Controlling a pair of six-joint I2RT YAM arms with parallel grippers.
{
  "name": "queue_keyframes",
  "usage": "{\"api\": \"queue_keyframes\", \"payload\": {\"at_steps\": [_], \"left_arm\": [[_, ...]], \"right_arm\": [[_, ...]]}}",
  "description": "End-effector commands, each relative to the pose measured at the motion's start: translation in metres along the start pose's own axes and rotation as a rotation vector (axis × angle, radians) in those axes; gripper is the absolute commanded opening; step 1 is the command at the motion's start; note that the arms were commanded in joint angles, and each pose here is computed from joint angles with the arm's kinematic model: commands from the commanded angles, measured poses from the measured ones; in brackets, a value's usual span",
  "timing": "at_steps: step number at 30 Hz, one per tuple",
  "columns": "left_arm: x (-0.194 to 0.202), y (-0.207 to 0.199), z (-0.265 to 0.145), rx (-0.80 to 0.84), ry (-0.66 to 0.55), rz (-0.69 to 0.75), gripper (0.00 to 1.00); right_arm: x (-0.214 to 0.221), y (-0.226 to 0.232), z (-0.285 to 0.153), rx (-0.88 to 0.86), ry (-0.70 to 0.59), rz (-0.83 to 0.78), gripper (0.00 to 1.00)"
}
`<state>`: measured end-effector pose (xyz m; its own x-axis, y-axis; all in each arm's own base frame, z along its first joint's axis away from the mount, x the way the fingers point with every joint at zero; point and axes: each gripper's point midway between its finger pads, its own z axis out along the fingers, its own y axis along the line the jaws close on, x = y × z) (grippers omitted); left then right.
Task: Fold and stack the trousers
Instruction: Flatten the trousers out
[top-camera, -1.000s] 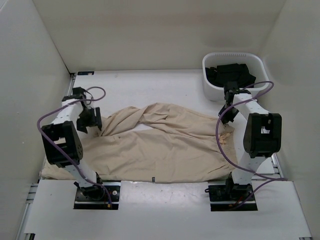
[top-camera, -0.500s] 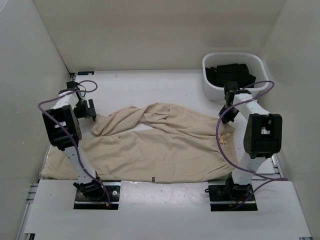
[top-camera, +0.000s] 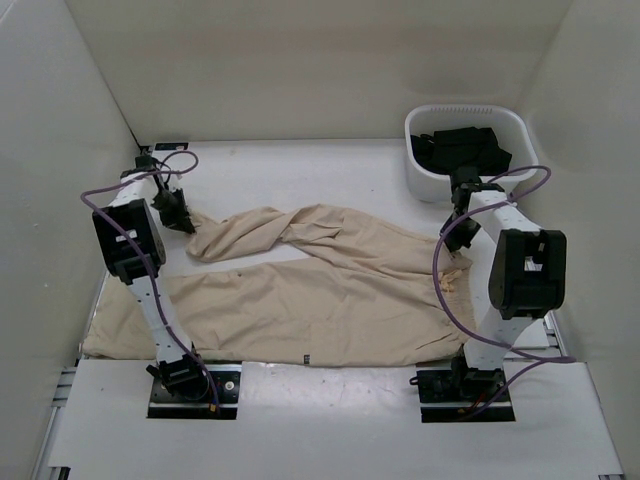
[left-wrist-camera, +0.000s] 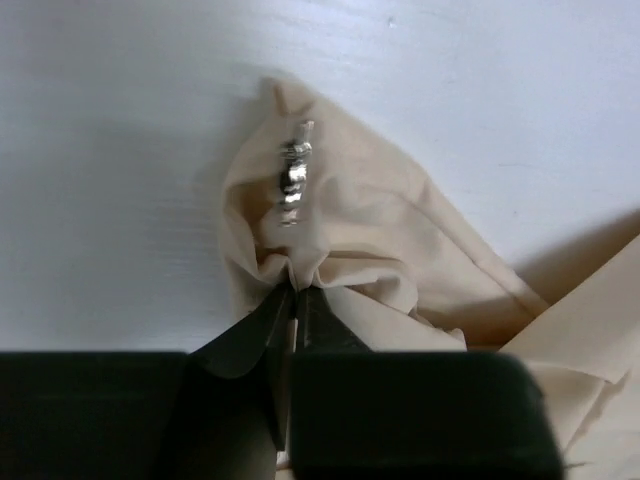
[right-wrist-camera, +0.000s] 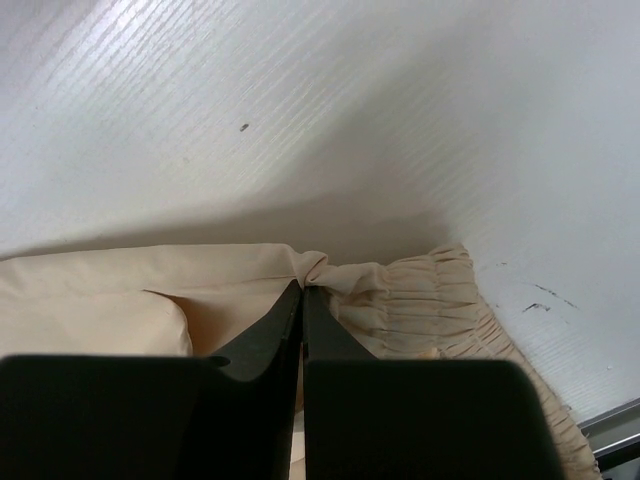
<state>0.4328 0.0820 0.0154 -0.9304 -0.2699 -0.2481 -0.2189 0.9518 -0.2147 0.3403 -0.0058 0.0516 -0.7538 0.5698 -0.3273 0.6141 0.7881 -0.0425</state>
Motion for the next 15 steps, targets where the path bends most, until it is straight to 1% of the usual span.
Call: {"api": "queue_keyframes", "payload": {"at_steps": [1, 2, 4, 6, 7, 8, 9, 11, 12, 15], "left_arm": [[0.021, -0.013, -0.001, 0.093, 0.105, -0.029, 0.14], [0.023, -0.004, -0.006, 0.056, 0.108, -0.037, 0.14], [0.013, 0.009, -0.023, -0.011, 0.066, -0.039, 0.14], [-0.013, 0.036, -0.065, -0.081, -0.060, -0.069, 0.14], [-0.018, 0.044, -0.082, -0.103, -0.084, -0.084, 0.14], [-0.027, 0.058, -0.108, -0.143, -0.139, -0.106, 0.14], [-0.042, 0.061, -0.133, -0.162, -0.202, -0.107, 0.14], [-0.045, 0.059, -0.166, -0.177, -0.237, -0.111, 0.14], [-0.053, 0.058, -0.186, -0.194, -0.280, -0.105, 0.14], [-0.051, 0.055, -0.214, -0.222, -0.307, -0.104, 0.14]], "right_arm": [[-0.015, -0.009, -0.008, -0.010, -0.047, 0.028, 0.00], [-0.023, -0.010, -0.015, -0.023, -0.069, 0.043, 0.00], [-0.034, -0.015, -0.024, -0.032, -0.109, 0.071, 0.00], [-0.050, -0.020, -0.044, -0.059, -0.183, 0.070, 0.00], [-0.058, -0.022, -0.052, -0.071, -0.209, 0.073, 0.00], [-0.064, -0.022, -0.063, -0.091, -0.245, 0.062, 0.00], [-0.068, -0.021, -0.070, -0.102, -0.264, 0.059, 0.00], [-0.071, -0.020, -0.082, -0.136, -0.292, 0.057, 0.00], [-0.071, -0.019, -0.085, -0.151, -0.296, 0.044, 0.00], [-0.079, -0.015, -0.105, -0.208, -0.354, 0.050, 0.00]]}}
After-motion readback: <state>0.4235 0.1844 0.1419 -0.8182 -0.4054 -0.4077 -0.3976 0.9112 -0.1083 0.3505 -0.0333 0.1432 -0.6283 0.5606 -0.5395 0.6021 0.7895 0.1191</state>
